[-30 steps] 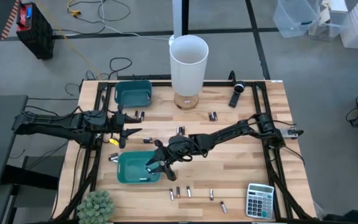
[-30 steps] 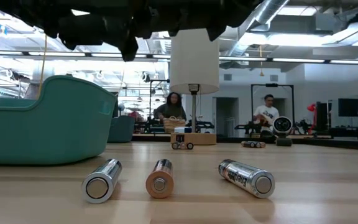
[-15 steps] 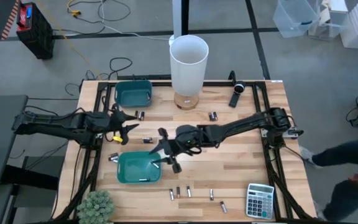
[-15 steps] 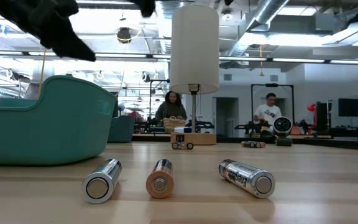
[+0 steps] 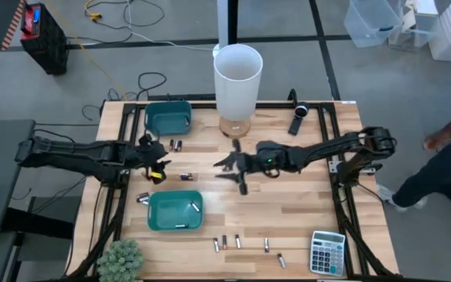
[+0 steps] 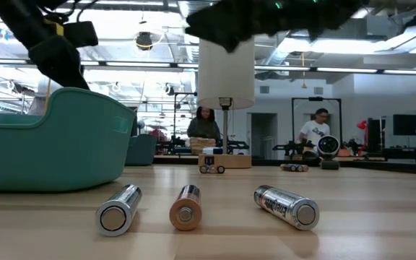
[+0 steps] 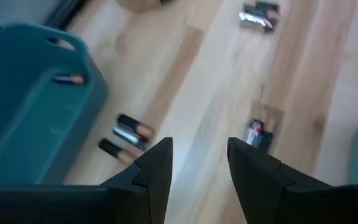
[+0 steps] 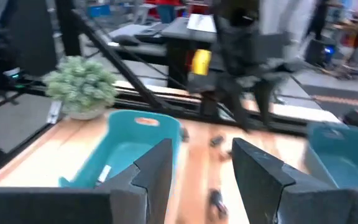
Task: Sort batteries
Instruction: Put the black battery into the blue bin
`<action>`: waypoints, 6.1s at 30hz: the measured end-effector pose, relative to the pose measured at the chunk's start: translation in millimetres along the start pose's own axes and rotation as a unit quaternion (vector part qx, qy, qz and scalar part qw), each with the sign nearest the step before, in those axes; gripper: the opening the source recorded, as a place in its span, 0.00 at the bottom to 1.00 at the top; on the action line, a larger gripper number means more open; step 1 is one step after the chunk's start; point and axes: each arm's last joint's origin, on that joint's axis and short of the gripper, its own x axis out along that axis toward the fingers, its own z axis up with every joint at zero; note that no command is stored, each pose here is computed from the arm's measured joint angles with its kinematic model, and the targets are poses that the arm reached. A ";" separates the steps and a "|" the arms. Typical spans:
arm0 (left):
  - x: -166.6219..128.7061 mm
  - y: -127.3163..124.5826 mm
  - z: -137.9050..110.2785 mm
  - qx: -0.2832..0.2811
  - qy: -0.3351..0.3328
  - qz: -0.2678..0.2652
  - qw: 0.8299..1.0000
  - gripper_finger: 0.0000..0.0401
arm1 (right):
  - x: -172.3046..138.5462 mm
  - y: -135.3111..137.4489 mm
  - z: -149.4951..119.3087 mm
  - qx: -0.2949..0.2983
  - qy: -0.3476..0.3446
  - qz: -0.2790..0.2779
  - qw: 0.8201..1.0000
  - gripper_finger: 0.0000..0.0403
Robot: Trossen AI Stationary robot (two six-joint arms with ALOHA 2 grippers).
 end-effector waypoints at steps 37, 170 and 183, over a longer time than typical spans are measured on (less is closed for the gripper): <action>95.5 7.5 -15.6 0.037 0.477 0.007 0.878 0.37 | -50.6 -62.6 -43.9 -0.024 0.024 -0.097 0.995 0.45; 81.8 129.2 41.6 -0.219 0.120 0.125 0.960 0.10 | -52.2 -65.0 -46.0 -0.020 0.034 -0.082 0.996 0.42; 82.9 133.6 49.3 -0.215 0.076 0.133 0.964 0.10 | -52.4 -65.7 -45.2 -0.017 0.030 -0.084 0.996 0.42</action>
